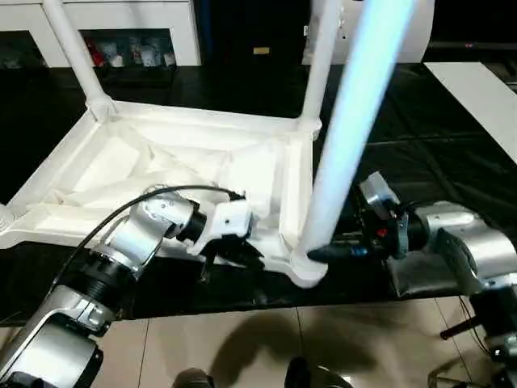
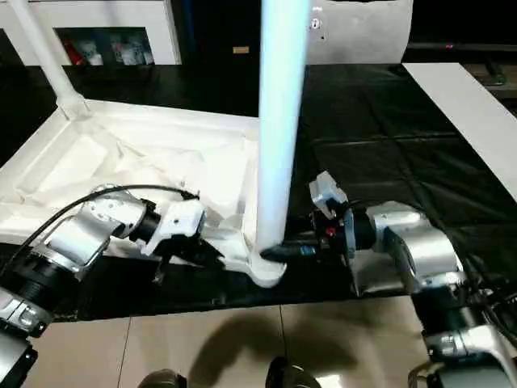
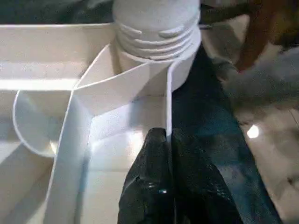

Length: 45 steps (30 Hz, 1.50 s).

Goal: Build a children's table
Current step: Rotate leg to tighten

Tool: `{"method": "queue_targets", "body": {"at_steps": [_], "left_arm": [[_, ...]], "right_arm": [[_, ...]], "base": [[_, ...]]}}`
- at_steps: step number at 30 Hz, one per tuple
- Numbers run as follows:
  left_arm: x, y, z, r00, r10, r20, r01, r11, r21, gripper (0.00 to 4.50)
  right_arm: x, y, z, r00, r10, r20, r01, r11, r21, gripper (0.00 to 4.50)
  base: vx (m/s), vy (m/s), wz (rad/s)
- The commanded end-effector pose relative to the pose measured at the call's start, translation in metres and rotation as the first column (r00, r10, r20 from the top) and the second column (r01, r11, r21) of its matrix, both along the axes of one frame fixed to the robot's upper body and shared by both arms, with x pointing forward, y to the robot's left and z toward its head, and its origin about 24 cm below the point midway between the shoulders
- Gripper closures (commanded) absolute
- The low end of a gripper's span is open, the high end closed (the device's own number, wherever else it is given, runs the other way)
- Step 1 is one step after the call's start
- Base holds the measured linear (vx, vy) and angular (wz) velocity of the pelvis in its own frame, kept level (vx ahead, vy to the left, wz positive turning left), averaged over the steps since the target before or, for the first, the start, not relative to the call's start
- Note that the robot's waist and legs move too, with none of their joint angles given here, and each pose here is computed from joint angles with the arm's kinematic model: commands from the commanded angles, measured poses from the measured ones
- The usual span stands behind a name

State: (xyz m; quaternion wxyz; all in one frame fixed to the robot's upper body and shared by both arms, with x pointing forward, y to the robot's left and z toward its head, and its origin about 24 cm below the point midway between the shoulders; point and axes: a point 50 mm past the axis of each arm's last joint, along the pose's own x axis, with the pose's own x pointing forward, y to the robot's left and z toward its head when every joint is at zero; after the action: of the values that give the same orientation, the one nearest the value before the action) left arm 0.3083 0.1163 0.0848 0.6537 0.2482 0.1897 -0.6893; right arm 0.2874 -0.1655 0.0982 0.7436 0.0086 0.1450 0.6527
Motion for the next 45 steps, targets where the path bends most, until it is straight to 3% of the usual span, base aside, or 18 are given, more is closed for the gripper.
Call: {"method": "queue_targets", "body": {"at_steps": [1,2,3,4,8,12,14,17,19,24,30,32,37,45], "left_arm": [[0.006,-0.020,0.009,0.998,0.050,0.032,-0.047,0.996,-0.075,4.50],[0.012,-0.030,0.011,0.986,0.167,0.028,-0.162,0.980,-0.112,4.50],[0.012,-0.030,0.011,0.986,0.167,0.028,-0.162,0.980,-0.112,4.50],[0.015,-0.039,0.012,0.971,0.239,0.023,-0.234,0.963,-0.133,4.50],[0.021,-0.049,0.014,0.939,0.343,0.021,-0.336,0.930,-0.151,4.50],[0.031,-0.065,0.018,0.869,0.492,0.040,-0.477,0.858,-0.189,4.50],[0.033,-0.068,0.019,0.854,0.518,0.051,-0.500,0.844,-0.194,4.50],[0.032,-0.070,0.019,0.854,0.517,0.058,-0.499,0.846,-0.189,4.50],[0.031,-0.068,0.019,0.857,0.509,0.075,-0.491,0.852,-0.180,4.50],[0.031,-0.058,0.019,0.868,0.487,0.100,-0.468,0.868,-0.169,4.50],[0.027,-0.042,0.014,0.910,0.404,0.094,-0.389,0.910,-0.147,4.50],[0.025,-0.039,0.012,0.922,0.380,0.074,-0.366,0.918,-0.149,4.50],[0.013,-0.032,0.008,0.981,0.182,0.061,-0.173,0.977,-0.126,4.50],[0.001,-0.017,0.005,0.997,-0.047,0.063,0.049,0.999,-0.022,4.50]], "right_arm": [[0.002,0.017,0.005,0.998,-0.039,0.039,0.038,0.999,0.037,2.43],[0.013,0.026,-0.002,0.968,-0.240,0.069,0.241,0.971,-0.001,2.44],[0.013,0.026,-0.002,0.968,-0.240,0.069,0.241,0.971,-0.001,2.45],[0.022,0.033,-0.004,0.923,-0.378,0.072,0.380,0.925,-0.008,2.46],[0.029,0.043,-0.005,0.853,-0.517,0.068,0.519,0.854,-0.021,2.52],[0.038,0.060,-0.005,0.701,-0.708,0.083,0.712,0.702,-0.022,2.53],[0.040,0.065,-0.003,0.662,-0.742,0.101,0.746,0.665,-0.004,2.53],[0.041,0.069,-0.001,0.646,-0.755,0.118,0.757,0.653,0.034,1.86],[0.041,0.069,0.001,0.639,-0.761,0.114,0.759,0.647,0.069,1.77],[0.034,0.056,0.005,0.673,-0.724,0.153,0.716,0.689,0.112,1.31],[0.029,0.023,0.011,0.753,-0.625,0.206,0.618,0.779,0.101,0.85],[0.028,0.015,0.012,0.778,-0.590,0.214,0.588,0.805,0.080,0.65],[0.018,-0.007,0.017,0.897,-0.379,0.229,0.392,0.920,-0.014,0.16],[0.009,-0.018,0.021,0.975,-0.100,0.198,0.124,0.985,-0.117,0.03]], "base": [[0.000,0.000,0.00],[0.000,0.000,0.00],[0.000,0.000,0.00],[0.000,0.000,0.00],[0.000,0.000,0.00],[0.000,0.000,0.00],[0.000,0.000,0.00],[0.000,0.000,0.00],[0.000,0.000,0.00],[0.000,0.000,0.00],[0.000,0.000,0.00],[0.000,0.000,0.00],[0.000,0.000,0.00],[0.000,0.000,0.00]]}}
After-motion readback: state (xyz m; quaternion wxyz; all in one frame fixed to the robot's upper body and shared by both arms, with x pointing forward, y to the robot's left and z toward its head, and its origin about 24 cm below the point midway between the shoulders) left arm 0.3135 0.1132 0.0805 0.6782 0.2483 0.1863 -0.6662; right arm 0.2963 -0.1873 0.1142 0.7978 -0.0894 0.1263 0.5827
